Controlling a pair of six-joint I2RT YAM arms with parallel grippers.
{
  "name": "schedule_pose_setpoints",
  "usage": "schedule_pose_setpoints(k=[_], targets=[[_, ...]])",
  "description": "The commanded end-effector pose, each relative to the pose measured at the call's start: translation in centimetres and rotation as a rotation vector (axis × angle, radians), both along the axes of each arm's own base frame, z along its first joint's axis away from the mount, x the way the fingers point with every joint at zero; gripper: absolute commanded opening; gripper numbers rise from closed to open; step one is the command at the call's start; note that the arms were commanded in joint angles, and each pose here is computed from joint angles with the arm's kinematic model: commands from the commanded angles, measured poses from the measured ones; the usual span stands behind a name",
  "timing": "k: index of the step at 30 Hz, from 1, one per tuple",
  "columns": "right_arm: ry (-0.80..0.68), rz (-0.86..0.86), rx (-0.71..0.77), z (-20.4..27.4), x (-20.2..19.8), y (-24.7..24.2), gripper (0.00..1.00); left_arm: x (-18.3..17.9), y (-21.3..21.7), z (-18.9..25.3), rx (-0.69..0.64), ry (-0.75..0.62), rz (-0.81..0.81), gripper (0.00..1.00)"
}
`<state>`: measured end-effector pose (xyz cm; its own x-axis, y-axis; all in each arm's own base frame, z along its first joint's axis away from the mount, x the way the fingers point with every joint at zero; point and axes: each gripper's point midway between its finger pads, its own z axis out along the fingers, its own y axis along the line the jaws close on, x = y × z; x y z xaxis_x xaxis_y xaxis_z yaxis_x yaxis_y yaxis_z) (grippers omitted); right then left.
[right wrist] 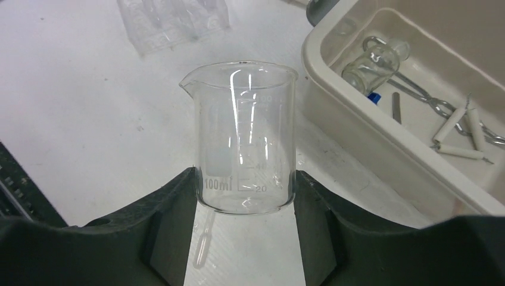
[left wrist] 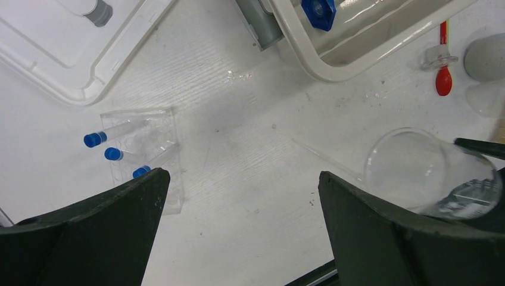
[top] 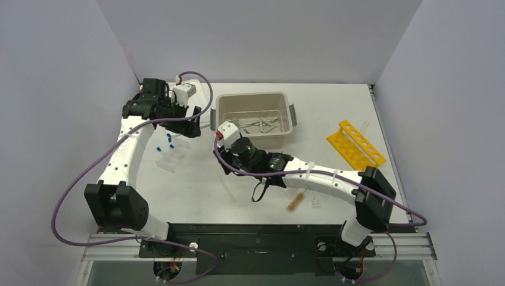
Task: Organize the chemistry lab equipment
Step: Pick up the chemistry item at the center of the board, then place the chemistry item in the storage box.
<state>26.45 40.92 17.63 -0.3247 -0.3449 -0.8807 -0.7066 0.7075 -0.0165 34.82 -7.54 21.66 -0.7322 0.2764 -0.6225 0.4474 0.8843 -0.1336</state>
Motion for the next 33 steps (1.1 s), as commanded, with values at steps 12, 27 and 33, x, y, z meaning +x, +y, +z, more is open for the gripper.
schedule_pose_setpoints(k=[12,27,33], targets=[[0.017,-0.479,0.105,6.8,13.8,-11.0,0.22,0.5,-0.4,-0.8,0.017,-0.046,-0.067,0.97],[0.254,-0.618,-0.14,-5.5,18.8,-13.2,0.23,-4.0,-2.9,-4.2,0.03,-0.036,-0.39,0.97],[0.324,-0.613,-0.172,-7.7,18.8,-12.9,0.28,-5.9,-3.8,-6.2,0.059,-0.091,-0.499,0.97]])
